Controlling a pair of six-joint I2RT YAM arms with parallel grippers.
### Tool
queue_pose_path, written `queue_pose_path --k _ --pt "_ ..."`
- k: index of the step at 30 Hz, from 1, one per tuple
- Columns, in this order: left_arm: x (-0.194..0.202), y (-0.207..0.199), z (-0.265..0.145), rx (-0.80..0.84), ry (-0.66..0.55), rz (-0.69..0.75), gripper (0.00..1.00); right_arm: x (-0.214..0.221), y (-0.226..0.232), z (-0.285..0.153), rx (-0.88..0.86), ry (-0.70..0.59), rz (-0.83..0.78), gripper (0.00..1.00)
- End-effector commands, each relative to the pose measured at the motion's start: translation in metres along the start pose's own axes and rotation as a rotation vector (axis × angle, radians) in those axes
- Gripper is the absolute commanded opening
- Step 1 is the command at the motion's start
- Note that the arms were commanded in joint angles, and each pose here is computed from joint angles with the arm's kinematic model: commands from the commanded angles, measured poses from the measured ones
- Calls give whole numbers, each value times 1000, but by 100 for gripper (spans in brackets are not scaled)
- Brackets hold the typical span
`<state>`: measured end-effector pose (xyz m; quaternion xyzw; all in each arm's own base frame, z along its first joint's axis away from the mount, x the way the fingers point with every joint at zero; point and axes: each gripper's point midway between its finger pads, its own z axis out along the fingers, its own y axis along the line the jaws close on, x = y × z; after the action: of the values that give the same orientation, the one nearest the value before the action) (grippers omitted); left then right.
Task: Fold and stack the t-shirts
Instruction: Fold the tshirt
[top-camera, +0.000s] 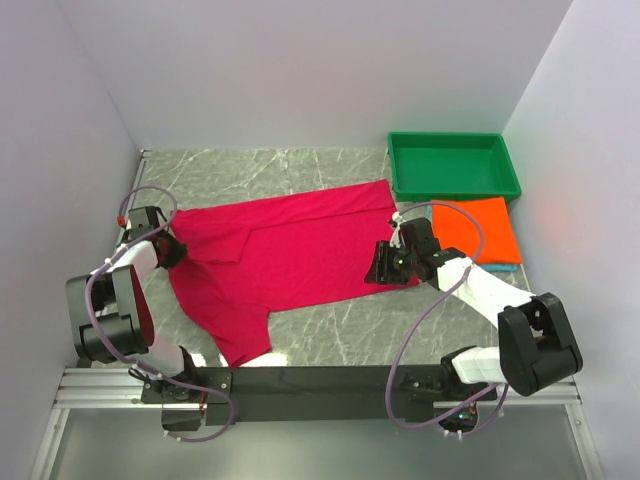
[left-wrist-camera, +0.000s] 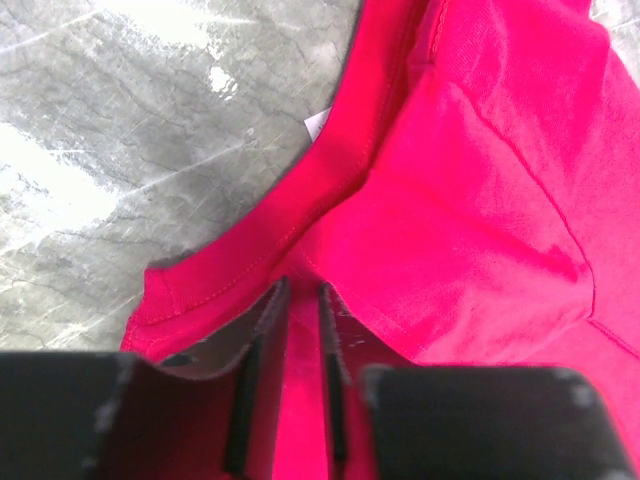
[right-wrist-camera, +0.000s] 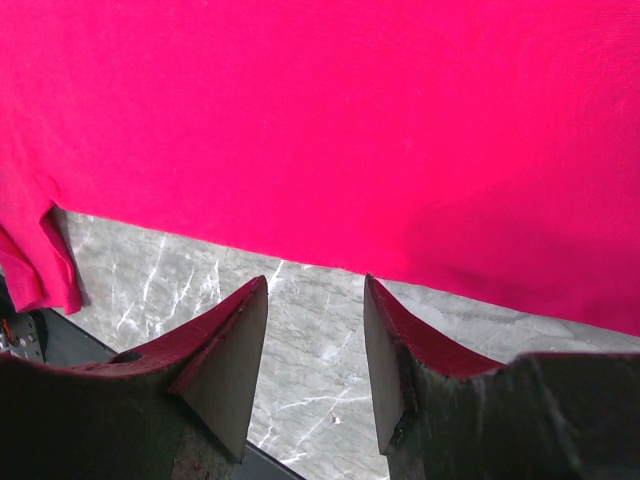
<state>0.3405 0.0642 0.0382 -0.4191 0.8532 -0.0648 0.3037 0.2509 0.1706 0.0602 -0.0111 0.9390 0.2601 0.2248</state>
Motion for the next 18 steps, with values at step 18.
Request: queue_pose_path --k 18 --pt "-11 -16 -22 11 -9 -15 2 -6 6 -4 -24 -38 -25 50"
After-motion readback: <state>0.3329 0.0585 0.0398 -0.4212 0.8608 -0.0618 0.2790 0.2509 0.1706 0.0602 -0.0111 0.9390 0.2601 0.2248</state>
